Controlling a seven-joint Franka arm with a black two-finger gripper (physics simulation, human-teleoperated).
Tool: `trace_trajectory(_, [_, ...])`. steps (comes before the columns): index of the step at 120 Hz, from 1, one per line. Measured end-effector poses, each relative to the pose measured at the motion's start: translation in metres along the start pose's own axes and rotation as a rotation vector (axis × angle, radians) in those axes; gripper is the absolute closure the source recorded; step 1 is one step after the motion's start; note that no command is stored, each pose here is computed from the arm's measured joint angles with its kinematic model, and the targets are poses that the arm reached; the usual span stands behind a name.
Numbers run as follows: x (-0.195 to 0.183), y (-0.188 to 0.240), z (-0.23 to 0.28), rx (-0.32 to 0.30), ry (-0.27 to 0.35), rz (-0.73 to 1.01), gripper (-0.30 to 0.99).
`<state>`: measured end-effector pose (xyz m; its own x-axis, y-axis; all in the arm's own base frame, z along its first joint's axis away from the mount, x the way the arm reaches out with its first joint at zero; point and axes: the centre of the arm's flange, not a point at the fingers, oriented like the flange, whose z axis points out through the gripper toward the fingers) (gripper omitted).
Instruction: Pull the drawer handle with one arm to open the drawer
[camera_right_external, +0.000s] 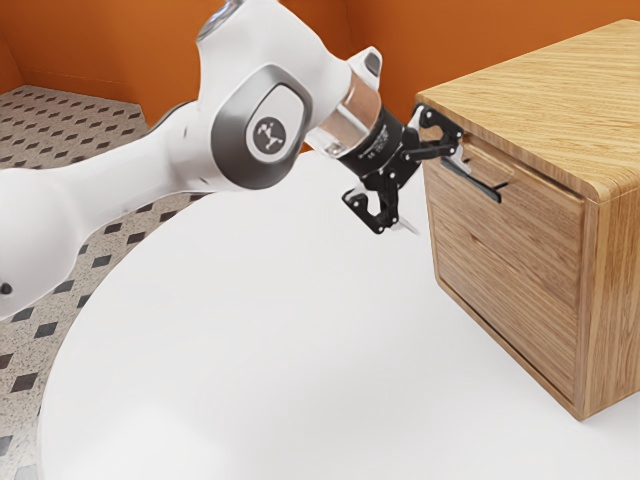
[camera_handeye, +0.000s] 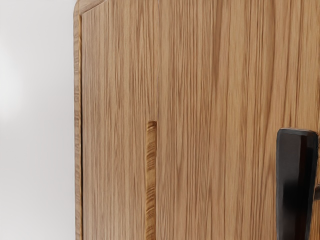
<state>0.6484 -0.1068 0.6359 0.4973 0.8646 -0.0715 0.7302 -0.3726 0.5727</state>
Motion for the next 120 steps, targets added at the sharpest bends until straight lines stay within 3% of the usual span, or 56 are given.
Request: trace_trajectory(120, [-0.013,-0.023,-0.005,0.041,0.012,0.022,0.0])
